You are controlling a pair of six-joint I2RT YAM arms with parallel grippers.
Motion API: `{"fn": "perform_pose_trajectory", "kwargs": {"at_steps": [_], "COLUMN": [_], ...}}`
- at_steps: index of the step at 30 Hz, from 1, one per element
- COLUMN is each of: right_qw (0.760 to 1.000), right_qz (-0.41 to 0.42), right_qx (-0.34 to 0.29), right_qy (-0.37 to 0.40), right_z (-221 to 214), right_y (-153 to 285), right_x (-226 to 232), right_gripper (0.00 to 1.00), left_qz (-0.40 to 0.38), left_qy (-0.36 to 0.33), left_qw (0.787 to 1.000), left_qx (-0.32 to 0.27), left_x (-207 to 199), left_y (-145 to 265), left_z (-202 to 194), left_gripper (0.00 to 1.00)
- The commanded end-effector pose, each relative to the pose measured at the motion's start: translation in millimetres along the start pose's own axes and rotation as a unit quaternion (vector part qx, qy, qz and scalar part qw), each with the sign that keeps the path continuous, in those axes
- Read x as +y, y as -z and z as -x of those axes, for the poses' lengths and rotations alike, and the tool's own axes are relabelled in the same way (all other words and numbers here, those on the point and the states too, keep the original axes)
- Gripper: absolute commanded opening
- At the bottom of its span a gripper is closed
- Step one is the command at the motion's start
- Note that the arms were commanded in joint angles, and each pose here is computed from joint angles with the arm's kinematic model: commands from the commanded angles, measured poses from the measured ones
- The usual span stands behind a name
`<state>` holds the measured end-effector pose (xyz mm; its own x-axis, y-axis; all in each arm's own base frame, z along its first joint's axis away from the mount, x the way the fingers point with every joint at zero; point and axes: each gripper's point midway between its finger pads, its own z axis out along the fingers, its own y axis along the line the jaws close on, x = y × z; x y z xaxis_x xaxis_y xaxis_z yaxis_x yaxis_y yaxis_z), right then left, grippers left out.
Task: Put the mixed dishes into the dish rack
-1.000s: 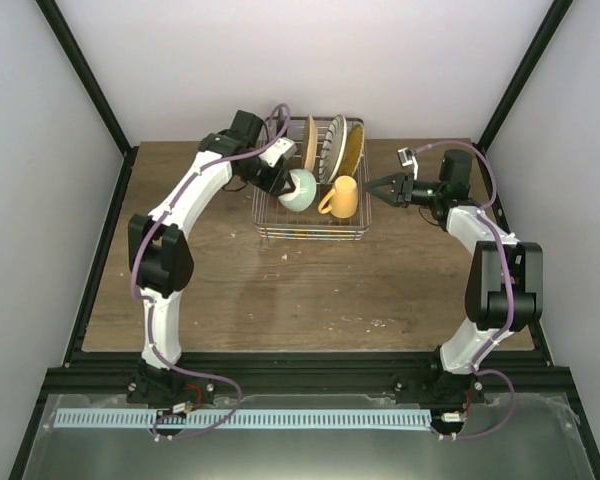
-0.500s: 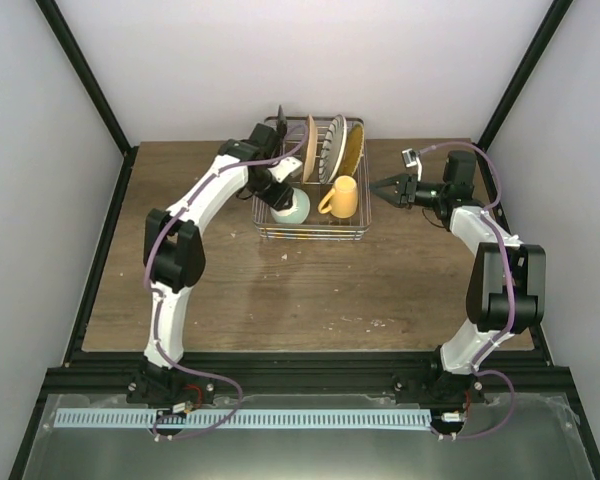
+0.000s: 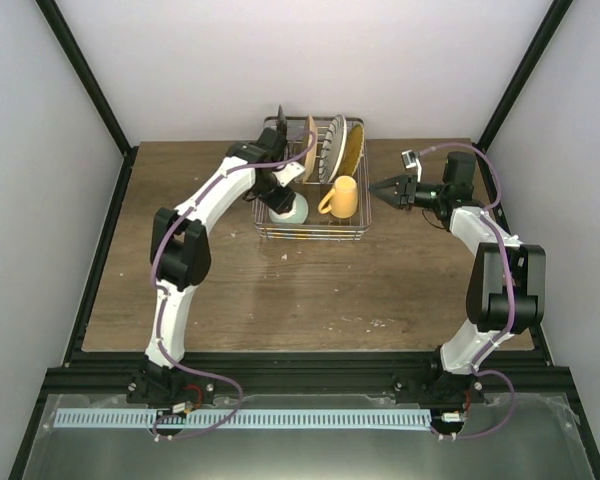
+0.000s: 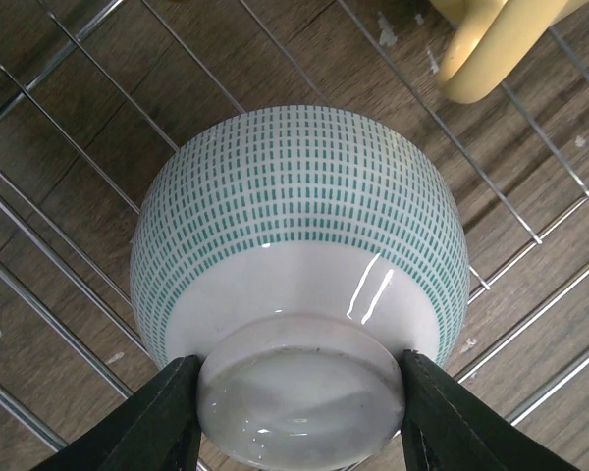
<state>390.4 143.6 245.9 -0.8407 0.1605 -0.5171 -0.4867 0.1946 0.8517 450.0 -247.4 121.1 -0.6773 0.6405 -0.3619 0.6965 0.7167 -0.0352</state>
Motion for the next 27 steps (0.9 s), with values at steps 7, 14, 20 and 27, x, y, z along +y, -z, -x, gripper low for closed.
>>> {"fn": "perform_pose_trajectory", "kwargs": {"at_steps": [7,14,20,27], "right_qw": [1.000,1.000,1.000,1.000], "right_qz": [0.003,0.003,0.003,0.003], "right_qx": [-0.001,0.000,0.000,0.000], "right_qy": [0.005,0.003,0.002,0.002], "right_z": [1.7,2.3,2.0,2.5], "right_y": [3.8,3.3,3.3,3.3], "right_x": [2.9,0.5,0.0,0.7], "right_gripper": [0.23,0.23,0.23,0.23], "left_qz": [0.005,0.001,-0.001,-0.005], "left_qy": [-0.007,-0.006,-0.007,-0.006], "left_qw": [1.000,1.000,1.000,1.000], "left_qx": [0.002,-0.002,-0.006,-0.020], "left_x": [-1.9,-3.2,-3.8,-6.1], "left_y": [-6.1,-6.3,-4.4,2.9], "left_z": [5.7,7.6,9.4,15.3], "left_gripper": [0.40,0.54,0.71,0.75]}}
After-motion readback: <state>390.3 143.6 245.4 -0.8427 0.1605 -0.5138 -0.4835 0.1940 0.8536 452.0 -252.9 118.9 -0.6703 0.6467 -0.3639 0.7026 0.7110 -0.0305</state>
